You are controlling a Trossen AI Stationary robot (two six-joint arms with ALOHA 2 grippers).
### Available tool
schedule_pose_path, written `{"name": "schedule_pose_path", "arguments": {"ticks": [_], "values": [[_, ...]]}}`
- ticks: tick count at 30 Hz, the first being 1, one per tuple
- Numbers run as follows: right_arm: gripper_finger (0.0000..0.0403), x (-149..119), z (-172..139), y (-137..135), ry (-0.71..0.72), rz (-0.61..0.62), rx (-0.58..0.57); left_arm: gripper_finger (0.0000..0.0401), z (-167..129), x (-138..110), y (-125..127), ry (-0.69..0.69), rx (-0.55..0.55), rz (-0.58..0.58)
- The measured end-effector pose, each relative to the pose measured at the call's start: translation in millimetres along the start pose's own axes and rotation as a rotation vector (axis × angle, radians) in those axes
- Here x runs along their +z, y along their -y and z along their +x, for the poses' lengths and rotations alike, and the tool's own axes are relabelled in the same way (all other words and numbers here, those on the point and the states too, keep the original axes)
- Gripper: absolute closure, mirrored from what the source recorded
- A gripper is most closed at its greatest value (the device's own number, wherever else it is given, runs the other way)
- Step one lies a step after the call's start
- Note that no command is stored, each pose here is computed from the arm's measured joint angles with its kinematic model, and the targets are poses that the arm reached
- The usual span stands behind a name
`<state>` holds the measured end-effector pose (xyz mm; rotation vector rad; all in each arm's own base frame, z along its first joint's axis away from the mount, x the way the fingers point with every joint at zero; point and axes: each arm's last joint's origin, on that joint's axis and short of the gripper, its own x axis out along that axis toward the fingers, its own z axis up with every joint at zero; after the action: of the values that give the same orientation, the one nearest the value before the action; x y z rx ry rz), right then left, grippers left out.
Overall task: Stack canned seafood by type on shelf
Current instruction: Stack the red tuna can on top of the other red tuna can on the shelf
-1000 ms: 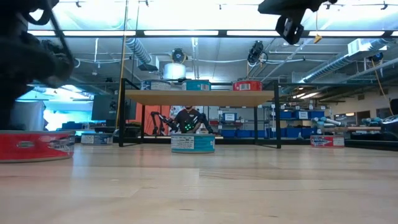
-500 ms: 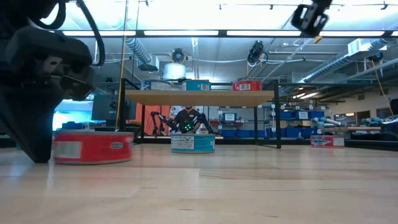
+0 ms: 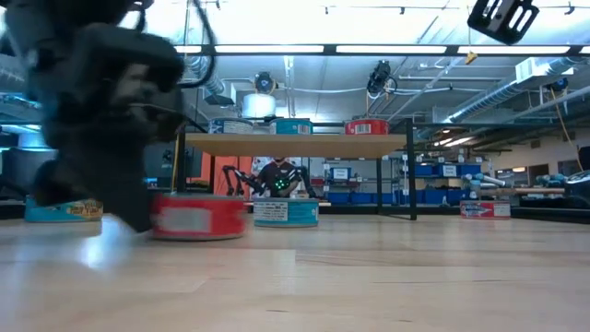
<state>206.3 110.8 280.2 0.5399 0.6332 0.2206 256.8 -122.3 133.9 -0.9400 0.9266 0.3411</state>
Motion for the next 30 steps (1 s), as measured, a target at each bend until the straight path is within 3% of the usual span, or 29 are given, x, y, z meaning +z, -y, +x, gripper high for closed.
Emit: {"name": "schedule_pose_path", "arguments": {"ticks": [7,14,22,30], "values": [[0.0396,-1,9,-15,0.041,-0.021,0.101,0.0400,1,17,10,0.066,-0.125,0.127],[0.0397,5,44,-31,0.026,0.013,0.008,0.0400,0,22,15,0.101,-0.182,0.265],[0.0394,29,86,-55,-0.042,-0.069,-0.103,0.0400,-3,8,19,0.126,-0.173,0.288],[0.0365,39,132,-29,-0.089,-0.121,-0.293,0.0400,-7,15,27,0.339,-0.064,0.317]]}}
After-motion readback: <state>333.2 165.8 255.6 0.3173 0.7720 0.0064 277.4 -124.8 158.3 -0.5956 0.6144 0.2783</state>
